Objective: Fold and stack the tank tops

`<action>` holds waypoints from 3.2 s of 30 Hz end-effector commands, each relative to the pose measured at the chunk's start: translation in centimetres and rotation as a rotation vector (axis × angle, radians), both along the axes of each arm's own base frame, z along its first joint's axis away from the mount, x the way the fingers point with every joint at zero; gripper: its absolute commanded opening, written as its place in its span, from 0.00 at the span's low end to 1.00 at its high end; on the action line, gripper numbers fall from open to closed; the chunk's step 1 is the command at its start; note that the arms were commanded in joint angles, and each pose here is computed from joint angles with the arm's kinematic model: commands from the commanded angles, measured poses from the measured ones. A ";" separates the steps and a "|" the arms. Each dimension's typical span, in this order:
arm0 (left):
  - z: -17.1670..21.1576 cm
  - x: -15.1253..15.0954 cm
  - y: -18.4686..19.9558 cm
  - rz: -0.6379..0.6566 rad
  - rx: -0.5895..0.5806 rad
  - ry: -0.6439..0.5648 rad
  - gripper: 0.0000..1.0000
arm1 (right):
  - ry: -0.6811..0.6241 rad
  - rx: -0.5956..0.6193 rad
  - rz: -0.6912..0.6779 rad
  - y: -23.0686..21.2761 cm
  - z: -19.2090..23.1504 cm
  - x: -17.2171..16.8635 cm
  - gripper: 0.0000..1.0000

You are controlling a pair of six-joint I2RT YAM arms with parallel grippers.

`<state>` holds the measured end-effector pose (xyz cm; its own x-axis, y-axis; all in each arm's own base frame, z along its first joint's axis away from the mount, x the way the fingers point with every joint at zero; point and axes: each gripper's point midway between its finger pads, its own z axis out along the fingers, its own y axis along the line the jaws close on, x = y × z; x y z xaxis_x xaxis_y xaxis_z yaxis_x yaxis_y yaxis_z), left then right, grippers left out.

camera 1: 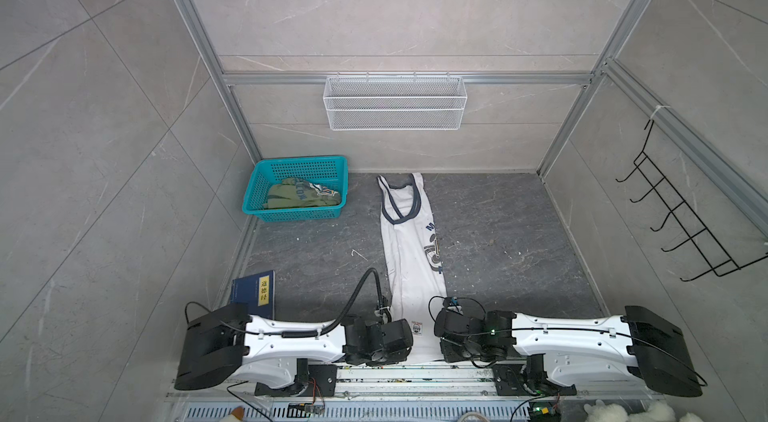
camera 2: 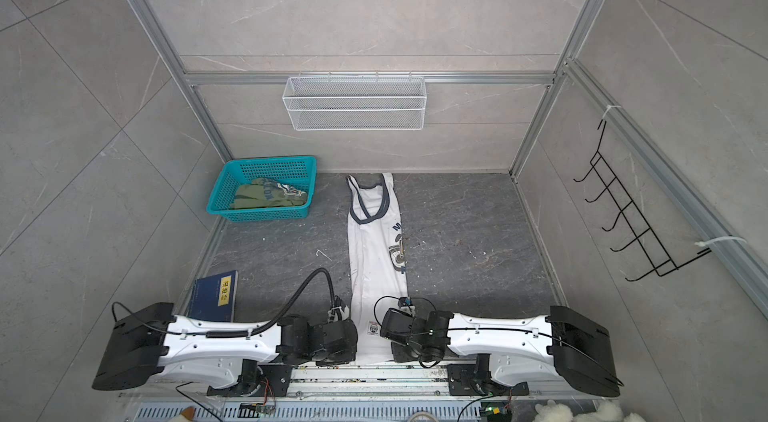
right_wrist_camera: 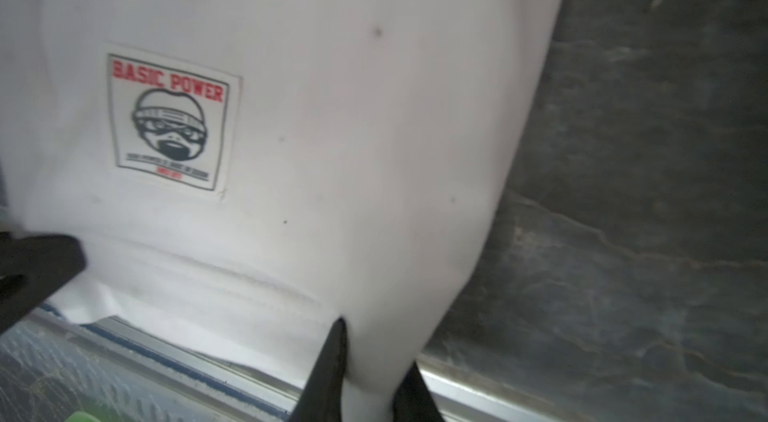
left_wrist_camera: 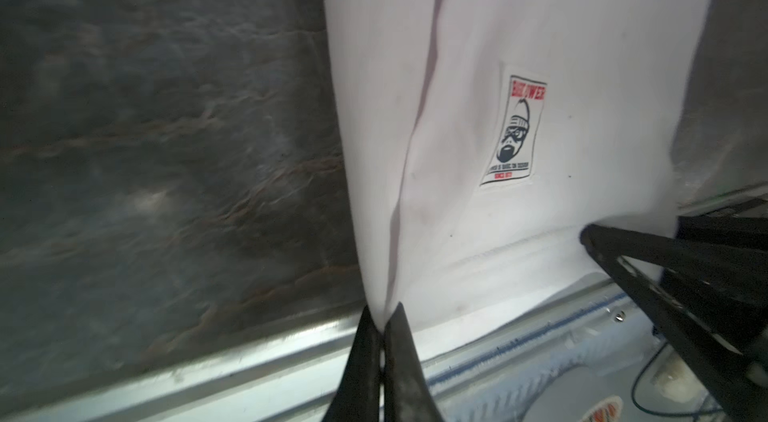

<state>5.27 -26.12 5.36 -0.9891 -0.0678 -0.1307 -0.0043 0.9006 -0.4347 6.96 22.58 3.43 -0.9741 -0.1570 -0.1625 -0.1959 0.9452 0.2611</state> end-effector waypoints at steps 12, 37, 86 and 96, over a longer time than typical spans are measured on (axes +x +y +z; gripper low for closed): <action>10.3 11.9 3.6 0.238 -0.105 -0.262 0.00 | -0.180 0.177 -0.036 2.1 10.5 8.4 0.22; 6.9 33.1 2.2 0.276 -0.091 -0.248 0.00 | -0.246 0.163 -0.091 3.9 7.5 27.6 0.43; 2.9 36.3 1.7 0.291 -0.056 -0.159 0.00 | -0.426 -0.058 0.051 4.5 6.3 34.6 0.02; 2.1 37.0 1.5 0.277 -0.029 -0.142 0.15 | -0.431 -0.103 0.022 3.9 5.3 36.0 0.11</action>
